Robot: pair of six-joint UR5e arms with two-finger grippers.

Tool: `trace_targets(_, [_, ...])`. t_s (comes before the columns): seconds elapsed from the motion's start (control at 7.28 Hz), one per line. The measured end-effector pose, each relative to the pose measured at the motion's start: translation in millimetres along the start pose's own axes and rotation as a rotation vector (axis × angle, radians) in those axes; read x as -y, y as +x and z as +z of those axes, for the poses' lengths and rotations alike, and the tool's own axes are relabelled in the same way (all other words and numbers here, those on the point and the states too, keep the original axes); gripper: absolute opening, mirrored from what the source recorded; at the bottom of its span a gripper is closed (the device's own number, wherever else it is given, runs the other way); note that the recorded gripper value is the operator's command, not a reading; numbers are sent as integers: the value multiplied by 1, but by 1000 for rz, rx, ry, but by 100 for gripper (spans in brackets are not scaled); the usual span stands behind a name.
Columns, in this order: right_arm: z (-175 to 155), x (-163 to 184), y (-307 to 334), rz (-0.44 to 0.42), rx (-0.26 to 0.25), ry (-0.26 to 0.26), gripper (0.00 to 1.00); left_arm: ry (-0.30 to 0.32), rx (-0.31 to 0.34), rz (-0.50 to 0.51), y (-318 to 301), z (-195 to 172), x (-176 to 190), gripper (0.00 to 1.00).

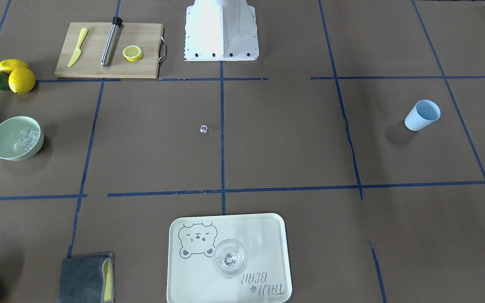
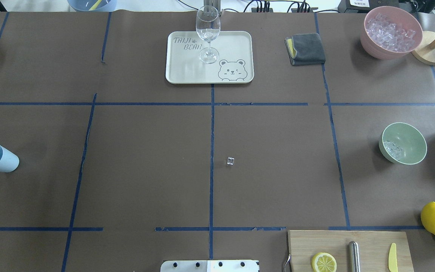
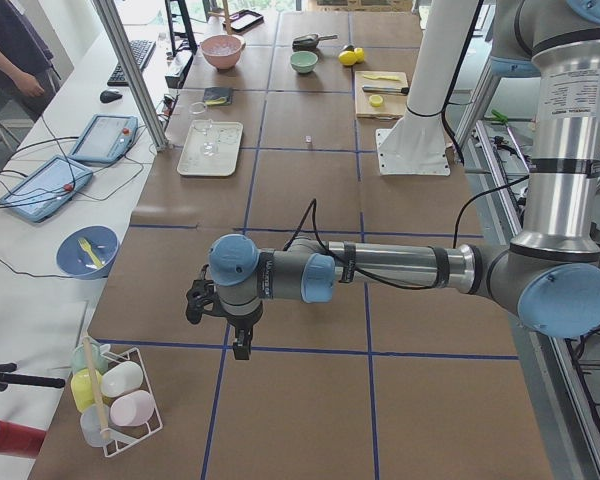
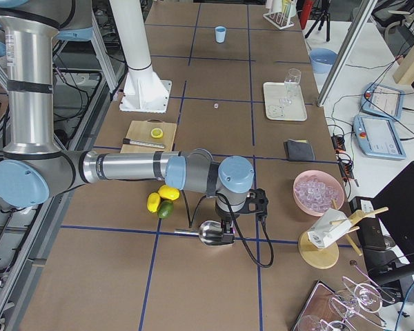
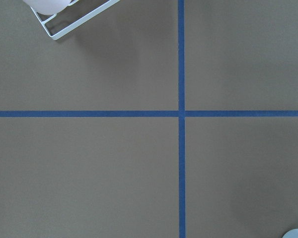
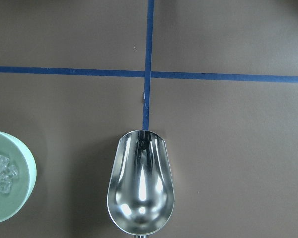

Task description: Pour ice into bowl

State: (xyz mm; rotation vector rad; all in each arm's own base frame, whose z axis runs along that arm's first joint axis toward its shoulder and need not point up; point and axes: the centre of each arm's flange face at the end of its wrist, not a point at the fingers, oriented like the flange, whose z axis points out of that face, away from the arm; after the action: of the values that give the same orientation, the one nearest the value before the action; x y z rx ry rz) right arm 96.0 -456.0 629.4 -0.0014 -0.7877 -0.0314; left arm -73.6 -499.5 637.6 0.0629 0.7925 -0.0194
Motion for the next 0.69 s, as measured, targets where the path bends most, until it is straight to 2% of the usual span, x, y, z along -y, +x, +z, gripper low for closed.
trace_targets(0.69, [-4, 5, -3, 23, -6, 37, 100, -1, 0, -2, -1, 0, -1, 100])
